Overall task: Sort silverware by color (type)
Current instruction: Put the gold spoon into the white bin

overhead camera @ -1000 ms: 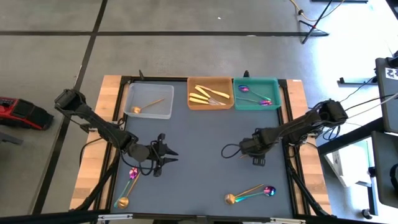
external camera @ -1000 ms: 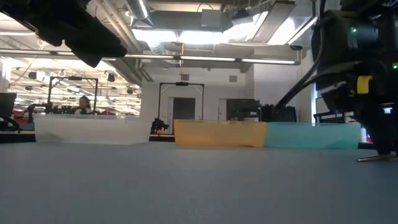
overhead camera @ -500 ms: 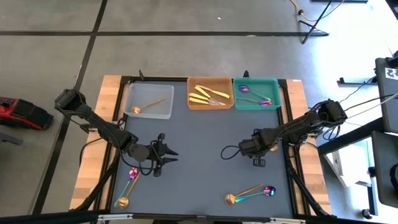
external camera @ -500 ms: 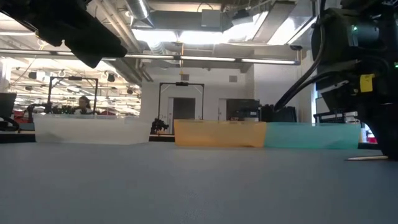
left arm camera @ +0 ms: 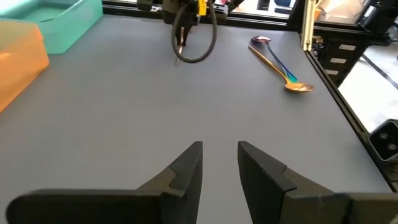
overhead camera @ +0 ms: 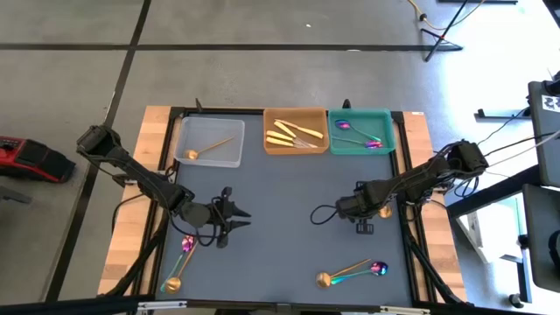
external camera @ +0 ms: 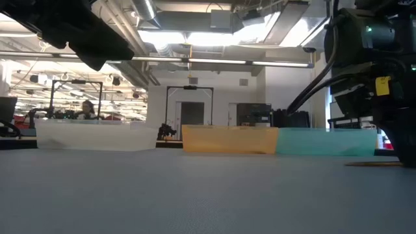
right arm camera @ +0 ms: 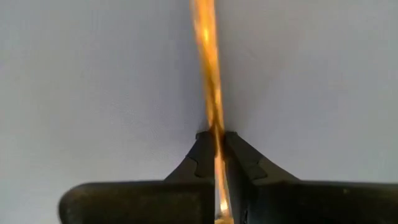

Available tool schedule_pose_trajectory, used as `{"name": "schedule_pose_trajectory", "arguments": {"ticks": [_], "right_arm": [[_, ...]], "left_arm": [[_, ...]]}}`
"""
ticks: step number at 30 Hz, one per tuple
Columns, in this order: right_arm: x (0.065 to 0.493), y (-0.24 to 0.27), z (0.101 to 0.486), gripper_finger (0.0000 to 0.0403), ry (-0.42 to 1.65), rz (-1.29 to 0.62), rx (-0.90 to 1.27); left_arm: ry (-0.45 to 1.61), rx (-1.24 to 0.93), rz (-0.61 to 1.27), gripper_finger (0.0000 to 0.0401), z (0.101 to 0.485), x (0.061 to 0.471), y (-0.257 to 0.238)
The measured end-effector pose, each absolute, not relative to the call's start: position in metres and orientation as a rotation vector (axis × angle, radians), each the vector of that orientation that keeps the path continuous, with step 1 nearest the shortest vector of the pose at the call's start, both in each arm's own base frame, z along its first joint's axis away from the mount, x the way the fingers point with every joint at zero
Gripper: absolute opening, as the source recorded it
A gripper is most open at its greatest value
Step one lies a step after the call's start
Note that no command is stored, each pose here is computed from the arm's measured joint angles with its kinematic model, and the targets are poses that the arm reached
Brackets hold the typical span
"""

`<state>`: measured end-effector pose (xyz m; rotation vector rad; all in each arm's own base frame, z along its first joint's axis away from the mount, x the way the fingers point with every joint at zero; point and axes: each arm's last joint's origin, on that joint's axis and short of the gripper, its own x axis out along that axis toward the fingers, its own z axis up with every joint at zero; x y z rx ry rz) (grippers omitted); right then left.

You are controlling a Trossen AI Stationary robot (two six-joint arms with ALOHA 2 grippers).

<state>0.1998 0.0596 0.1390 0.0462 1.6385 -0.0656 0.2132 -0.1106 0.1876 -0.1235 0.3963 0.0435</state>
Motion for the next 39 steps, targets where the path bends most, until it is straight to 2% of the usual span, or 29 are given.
{"name": "schedule_pose_trajectory", "arguments": {"ticks": [10, 20, 29, 39], "right_arm": [[0.22, 0.063, 0.171, 0.0003, 1.472, -0.037, -0.03], [0.243, 0.064, 0.205, 0.0005, 1.313, -0.066, -0.198], [0.278, 0.033, 0.25, 0.0005, 1.109, -0.134, -0.163], [0.302, -0.001, 0.265, 0.0005, 0.892, -0.102, -0.155]], "left_arm": [[0.394, -0.121, 0.048, 0.0096, 0.188, 0.213, -0.11], [0.342, 0.016, 0.066, 0.0096, 0.2, 0.208, -0.106], [0.349, 0.162, 0.105, 0.0096, 0.212, 0.196, -0.095], [0.404, 0.281, 0.208, 0.0096, 0.217, 0.191, -0.071]]}}
